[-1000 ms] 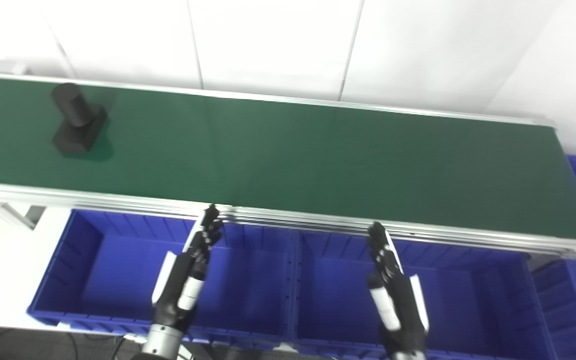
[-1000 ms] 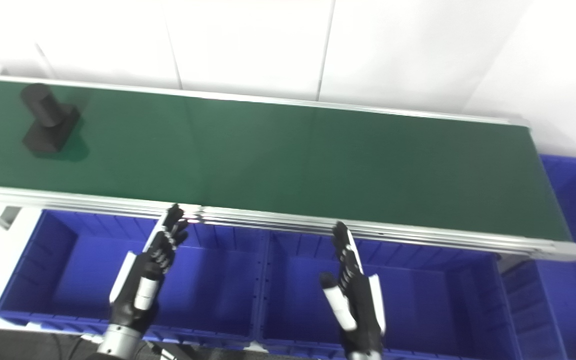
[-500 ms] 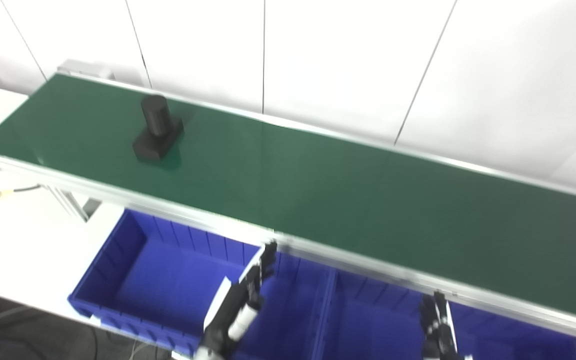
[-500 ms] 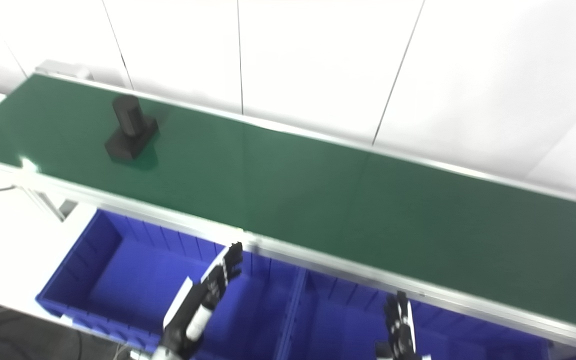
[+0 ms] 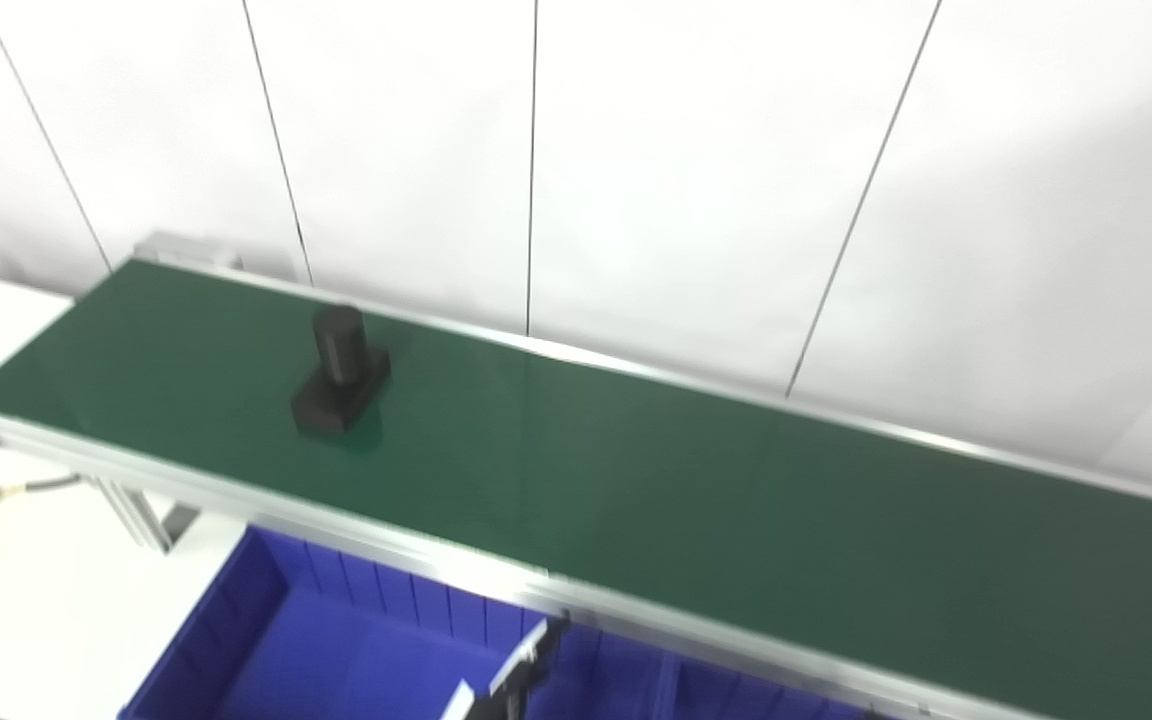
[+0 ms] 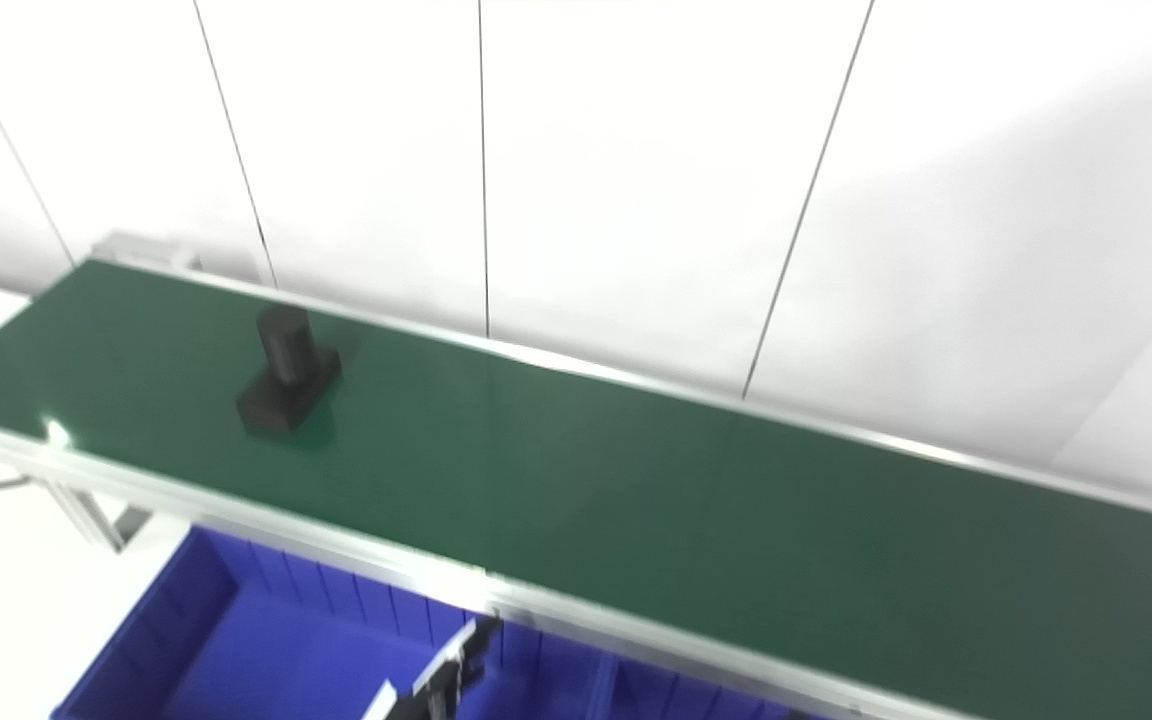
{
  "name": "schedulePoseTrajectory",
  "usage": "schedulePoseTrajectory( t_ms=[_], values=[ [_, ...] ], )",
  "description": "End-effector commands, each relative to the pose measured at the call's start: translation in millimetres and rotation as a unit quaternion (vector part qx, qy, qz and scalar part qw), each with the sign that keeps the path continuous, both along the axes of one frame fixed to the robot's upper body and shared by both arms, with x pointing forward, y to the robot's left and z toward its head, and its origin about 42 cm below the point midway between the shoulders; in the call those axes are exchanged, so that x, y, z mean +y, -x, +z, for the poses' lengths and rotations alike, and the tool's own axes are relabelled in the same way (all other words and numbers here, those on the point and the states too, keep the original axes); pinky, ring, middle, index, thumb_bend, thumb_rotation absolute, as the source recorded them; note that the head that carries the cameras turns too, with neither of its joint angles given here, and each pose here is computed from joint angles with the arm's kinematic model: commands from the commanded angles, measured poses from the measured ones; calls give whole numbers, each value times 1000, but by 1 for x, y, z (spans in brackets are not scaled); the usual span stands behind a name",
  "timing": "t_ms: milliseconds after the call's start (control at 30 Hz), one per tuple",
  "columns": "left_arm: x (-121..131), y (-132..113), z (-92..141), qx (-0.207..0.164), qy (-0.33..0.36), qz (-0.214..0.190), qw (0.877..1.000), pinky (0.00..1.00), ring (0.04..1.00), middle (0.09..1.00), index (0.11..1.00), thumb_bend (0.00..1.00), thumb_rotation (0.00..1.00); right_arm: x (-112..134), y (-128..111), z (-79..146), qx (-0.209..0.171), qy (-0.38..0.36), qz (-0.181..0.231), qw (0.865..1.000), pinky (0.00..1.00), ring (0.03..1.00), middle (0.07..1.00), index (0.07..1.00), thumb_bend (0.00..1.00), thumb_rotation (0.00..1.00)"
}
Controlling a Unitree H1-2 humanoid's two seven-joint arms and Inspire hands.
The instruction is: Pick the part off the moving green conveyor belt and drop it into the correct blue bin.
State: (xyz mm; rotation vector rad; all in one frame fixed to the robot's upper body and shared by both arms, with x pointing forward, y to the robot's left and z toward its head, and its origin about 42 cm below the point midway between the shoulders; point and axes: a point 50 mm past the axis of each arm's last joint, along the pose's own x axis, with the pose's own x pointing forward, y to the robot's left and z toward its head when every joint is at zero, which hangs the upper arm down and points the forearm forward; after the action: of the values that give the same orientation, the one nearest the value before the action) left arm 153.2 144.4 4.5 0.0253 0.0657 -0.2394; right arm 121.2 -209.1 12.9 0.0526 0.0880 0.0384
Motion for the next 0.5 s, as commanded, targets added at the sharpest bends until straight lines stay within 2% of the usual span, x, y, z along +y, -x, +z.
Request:
schedulePoseTrajectory(
  t_ms=[0, 133, 167, 367, 467],
  values=[
    [0, -8, 7, -36, -3, -1, 999, 1000, 1000, 985, 941, 780, 890, 4, -6, 11, -42, -5, 3, 999, 1000, 998, 987, 1000, 637, 771],
    [-1, -11, 5, -36, -9, -3, 999, 992, 995, 981, 941, 772, 878, 4, -9, 18, -55, 23, 13, 998, 1000, 1000, 992, 1000, 613, 758],
    [0, -11, 5, -37, -12, -4, 999, 984, 991, 980, 942, 750, 876, 4, -10, 22, -64, 29, 14, 997, 1000, 1000, 987, 1000, 577, 762],
    [1, -15, 4, -43, -26, -3, 999, 994, 981, 969, 946, 714, 889, 6, -19, 48, -115, 49, 5, 992, 1000, 1000, 958, 1000, 678, 746],
    [1, -16, 4, -43, -24, -2, 999, 991, 982, 969, 946, 741, 891, 8, -26, 61, -142, 53, 4, 988, 1000, 1000, 951, 997, 717, 744]
  ],
)
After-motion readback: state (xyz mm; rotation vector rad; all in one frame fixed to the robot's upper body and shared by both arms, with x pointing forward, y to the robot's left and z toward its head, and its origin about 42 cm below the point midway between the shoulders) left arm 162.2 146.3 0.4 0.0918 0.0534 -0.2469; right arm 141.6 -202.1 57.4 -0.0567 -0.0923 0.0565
